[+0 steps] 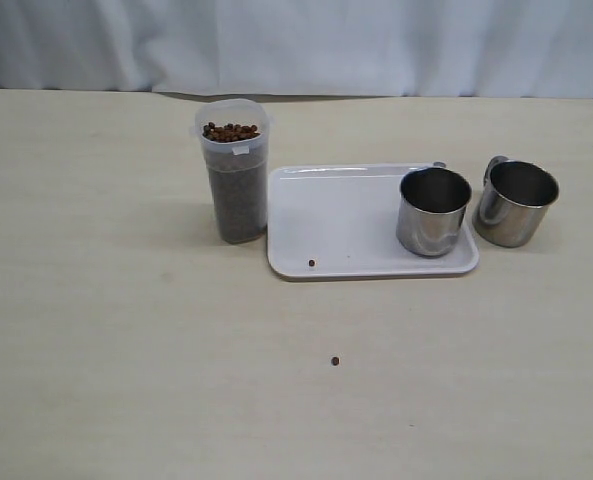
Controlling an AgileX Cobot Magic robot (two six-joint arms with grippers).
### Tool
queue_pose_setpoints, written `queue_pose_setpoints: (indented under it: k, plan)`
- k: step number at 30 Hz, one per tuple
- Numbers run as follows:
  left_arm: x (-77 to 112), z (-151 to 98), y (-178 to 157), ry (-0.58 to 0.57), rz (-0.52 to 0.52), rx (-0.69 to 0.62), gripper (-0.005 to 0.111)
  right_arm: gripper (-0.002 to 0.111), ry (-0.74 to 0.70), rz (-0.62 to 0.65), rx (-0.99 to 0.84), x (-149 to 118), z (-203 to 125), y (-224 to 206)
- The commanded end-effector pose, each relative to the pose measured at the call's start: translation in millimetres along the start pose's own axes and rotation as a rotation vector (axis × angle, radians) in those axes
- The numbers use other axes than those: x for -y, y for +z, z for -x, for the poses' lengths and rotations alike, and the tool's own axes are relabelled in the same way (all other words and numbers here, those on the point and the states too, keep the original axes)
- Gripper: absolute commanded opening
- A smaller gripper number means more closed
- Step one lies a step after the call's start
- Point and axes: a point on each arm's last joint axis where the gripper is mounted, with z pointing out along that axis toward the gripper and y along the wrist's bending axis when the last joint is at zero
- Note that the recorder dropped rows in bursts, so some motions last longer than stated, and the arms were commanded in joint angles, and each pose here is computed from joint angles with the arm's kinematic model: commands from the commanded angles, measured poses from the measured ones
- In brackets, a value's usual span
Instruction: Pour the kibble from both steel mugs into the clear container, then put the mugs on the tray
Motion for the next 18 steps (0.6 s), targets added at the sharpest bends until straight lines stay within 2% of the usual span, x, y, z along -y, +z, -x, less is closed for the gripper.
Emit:
queue_pose_setpoints:
  k: [1, 2, 3, 5, 8, 11, 14, 18]
  plan:
    - [9.8, -22.0, 4.6, 0.018, -0.01, -0.021, 0.0, 0.005, -0.016, 0.003, 0.003, -0.1, -0.8, 0.0]
    - [10.6, -22.2, 4.5, 0.024, -0.022, -0.022, 0.0, 0.005, -0.016, 0.003, 0.003, -0.1, -0.8, 0.0]
    - [15.9, -26.3, 4.1, 0.02, -0.082, -0.066, 0.0, 0.005, -0.016, 0.003, 0.003, -0.1, -0.8, 0.0]
    - [19.5, -28.2, 3.5, -0.041, -0.125, -0.088, 0.0, 0.005, -0.016, 0.003, 0.003, -0.1, -0.8, 0.0]
    - [19.1, -30.1, 3.3, -0.281, -0.11, -0.121, 0.0, 0.005, -0.016, 0.003, 0.003, -0.1, -0.8, 0.0]
    - [15.1, -33.3, 3.4, -0.455, -0.049, -0.155, 0.0, 0.005, -0.016, 0.003, 0.003, -0.1, -0.8, 0.0]
    - [12.8, -35.2, 3.2, -0.485, -0.017, -0.171, 0.0, 0.005, -0.016, 0.003, 0.003, -0.1, -0.8, 0.0]
    - [17.4, -35.9, 2.7, -0.39, -0.074, -0.188, 0.0, 0.005, -0.016, 0.003, 0.003, -0.1, -0.8, 0.0]
